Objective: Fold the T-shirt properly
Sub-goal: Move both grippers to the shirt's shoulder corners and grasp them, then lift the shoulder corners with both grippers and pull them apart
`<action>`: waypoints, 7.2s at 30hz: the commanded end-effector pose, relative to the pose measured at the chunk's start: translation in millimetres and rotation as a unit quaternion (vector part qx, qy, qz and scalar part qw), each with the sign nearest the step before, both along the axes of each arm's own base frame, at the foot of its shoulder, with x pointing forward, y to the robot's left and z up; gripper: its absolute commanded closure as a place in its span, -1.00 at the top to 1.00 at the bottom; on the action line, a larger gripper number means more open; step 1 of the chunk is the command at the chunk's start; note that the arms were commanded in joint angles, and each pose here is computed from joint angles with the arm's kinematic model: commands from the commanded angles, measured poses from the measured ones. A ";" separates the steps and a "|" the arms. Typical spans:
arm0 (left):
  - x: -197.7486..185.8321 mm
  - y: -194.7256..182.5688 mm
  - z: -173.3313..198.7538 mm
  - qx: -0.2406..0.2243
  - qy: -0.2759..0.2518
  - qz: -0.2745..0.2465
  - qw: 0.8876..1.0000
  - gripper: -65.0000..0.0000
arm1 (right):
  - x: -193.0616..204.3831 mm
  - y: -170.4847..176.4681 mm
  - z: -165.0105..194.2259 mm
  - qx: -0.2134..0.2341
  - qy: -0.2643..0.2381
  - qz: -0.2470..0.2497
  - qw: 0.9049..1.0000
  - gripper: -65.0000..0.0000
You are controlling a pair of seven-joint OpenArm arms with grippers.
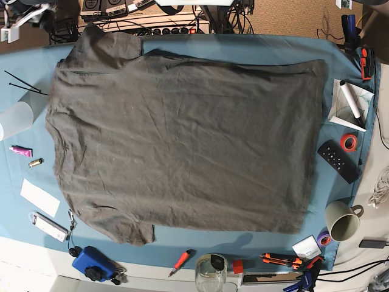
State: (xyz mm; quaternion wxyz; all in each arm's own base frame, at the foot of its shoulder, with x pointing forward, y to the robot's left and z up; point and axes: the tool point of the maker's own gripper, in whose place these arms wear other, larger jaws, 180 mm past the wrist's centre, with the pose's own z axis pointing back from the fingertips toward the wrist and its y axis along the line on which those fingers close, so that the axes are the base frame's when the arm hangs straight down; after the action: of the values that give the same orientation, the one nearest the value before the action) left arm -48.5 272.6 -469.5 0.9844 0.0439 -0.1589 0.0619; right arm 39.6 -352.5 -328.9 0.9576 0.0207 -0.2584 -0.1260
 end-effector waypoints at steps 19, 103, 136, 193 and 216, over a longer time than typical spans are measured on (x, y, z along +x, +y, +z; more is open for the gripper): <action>-1.4 5.5 5.0 0.005 -0.002 0.000 1.000 -1.00 | 60.3 0.9 -7.7 0.078 -0.086 0.036 0.993 -0.33; 199.6 -78.1 74.4 -0.201 -0.229 -0.005 0.952 -0.35 | 68.8 57.1 -71.3 0.089 0.016 0.093 0.991 -0.33; 196.8 -31.9 110.8 -0.097 -0.231 0.001 0.968 -1.00 | 72.8 55.4 -57.3 0.120 -0.015 0.074 0.990 -1.00; 143.7 -24.3 136.1 -0.059 -0.158 -0.017 0.986 -1.00 | 33.1 31.2 22.2 0.091 -0.109 0.027 0.989 -1.00; 180.0 -4.4 135.5 -0.027 -0.196 -0.016 0.980 -1.00 | 106.3 45.3 -6.4 0.049 -0.082 0.083 0.992 -1.00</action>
State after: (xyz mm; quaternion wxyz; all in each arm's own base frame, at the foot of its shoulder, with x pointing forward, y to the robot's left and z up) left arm 128.7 262.1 -341.0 0.9392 -0.0106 -0.3371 0.0641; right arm 139.3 -302.9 -345.3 0.9434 0.1052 -0.3082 -0.0623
